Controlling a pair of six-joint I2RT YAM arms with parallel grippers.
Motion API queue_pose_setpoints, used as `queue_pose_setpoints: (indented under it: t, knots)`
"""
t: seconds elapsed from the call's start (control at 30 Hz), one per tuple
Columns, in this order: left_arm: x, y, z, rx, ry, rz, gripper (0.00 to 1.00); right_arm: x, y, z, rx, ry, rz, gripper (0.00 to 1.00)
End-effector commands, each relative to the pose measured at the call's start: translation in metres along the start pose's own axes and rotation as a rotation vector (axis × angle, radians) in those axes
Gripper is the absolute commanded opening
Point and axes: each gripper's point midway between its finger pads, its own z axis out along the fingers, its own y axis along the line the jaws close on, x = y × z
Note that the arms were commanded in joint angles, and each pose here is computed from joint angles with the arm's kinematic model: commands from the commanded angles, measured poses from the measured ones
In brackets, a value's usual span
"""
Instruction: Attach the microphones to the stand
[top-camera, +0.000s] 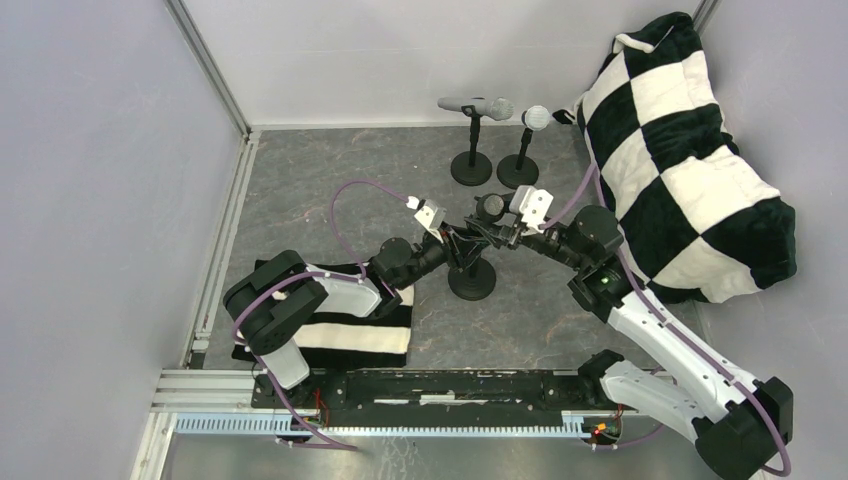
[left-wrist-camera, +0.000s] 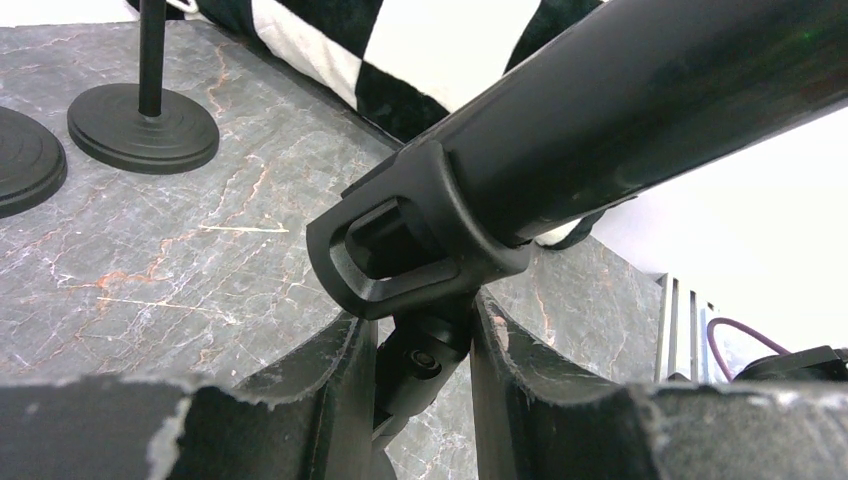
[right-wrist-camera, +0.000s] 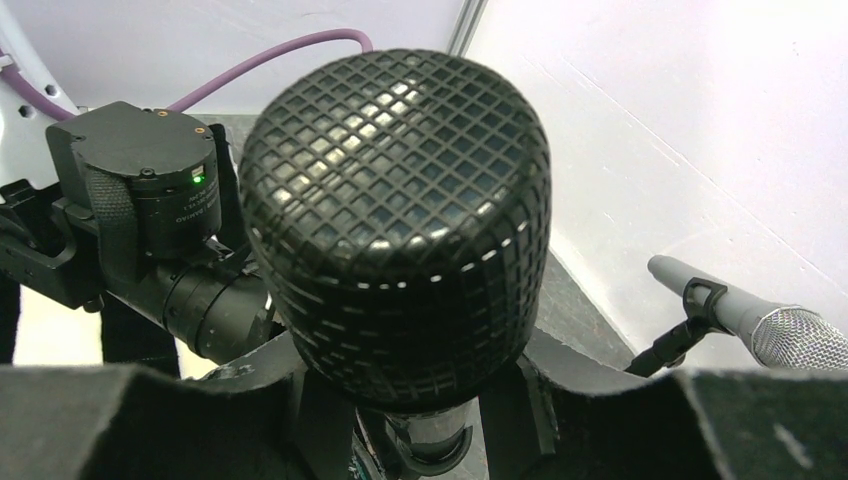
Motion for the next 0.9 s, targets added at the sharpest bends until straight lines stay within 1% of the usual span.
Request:
queue_pose_setpoints:
  t: [0.0,0.17,0.47,0.87]
  knots:
    - [0.012,-0.012,0.001,0.055,0.055,0.019,0.02,0.134,0.045,-0.027,-0.049,0.431,0.282,0.0]
    - [0.013,-0.011,0.001,0.053,0.057,0.021,0.02,0.158,0.05,-0.036,-0.039,0.479,0.257,0.0]
    - [0.014,-0.012,0.002,0.061,0.057,0.021,0.02,0.19,0.057,-0.047,0.007,0.507,0.268,0.0]
    - [0.014,-0.013,0.0,0.062,0.057,0.019,0.02,0.214,0.063,-0.052,0.023,0.537,0.291,0.0]
